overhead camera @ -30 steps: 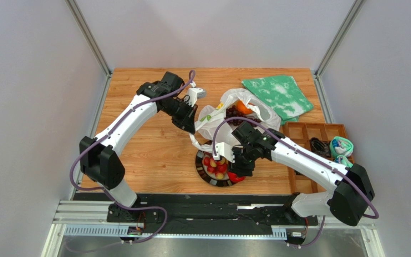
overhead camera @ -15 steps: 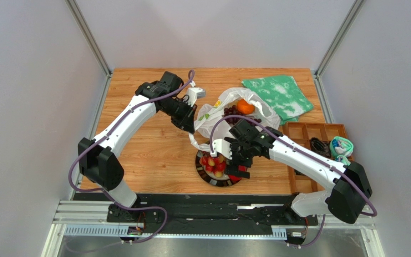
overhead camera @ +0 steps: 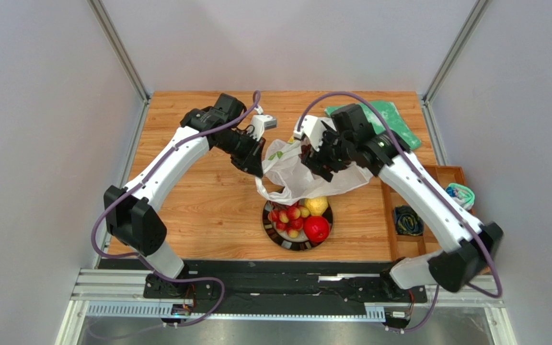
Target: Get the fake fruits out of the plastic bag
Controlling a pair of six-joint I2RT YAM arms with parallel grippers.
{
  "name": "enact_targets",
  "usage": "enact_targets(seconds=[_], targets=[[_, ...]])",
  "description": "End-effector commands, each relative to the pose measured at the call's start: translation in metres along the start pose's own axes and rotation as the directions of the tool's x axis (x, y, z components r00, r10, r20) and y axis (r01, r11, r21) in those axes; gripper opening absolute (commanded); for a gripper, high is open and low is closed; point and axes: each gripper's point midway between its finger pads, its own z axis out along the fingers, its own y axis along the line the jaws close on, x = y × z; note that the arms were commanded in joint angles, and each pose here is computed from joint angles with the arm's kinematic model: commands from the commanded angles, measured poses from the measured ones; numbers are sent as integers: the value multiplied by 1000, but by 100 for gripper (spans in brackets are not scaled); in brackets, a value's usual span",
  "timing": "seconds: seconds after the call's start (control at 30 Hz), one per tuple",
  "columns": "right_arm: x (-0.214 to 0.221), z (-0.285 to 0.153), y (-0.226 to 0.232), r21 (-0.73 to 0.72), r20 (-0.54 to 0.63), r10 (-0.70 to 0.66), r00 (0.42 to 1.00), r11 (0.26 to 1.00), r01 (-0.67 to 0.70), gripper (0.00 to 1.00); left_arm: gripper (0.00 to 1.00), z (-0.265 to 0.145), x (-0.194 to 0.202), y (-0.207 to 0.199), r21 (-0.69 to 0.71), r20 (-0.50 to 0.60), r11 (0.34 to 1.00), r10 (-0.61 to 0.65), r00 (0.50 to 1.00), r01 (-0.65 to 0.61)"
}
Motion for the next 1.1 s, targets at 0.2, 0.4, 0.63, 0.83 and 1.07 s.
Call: enact_targets(seconds=[0.2, 0.4, 0.63, 0.83, 1.07], targets=[[74, 79, -141, 147, -197, 201, 960, 974, -174, 61, 0, -21, 8, -10, -19, 6, 994, 108, 994, -108], [94, 122, -180, 138, -190, 311, 931, 948, -288, 60, 0, -9, 22, 4, -27, -94, 992, 118, 989, -121], [100, 156, -207, 147, -191, 334, 923, 940, -309, 54, 0, 3, 16, 3, 24, -123, 994, 110, 986, -108], [48, 101, -166, -4, -24, 280, 960, 960, -281, 56, 0, -7, -14, -11, 30, -34, 995, 100, 994, -99], [66, 100, -111, -127, -101, 190, 977, 971, -202, 34, 0, -13, -42, -20, 54, 42, 992, 116, 992, -118]])
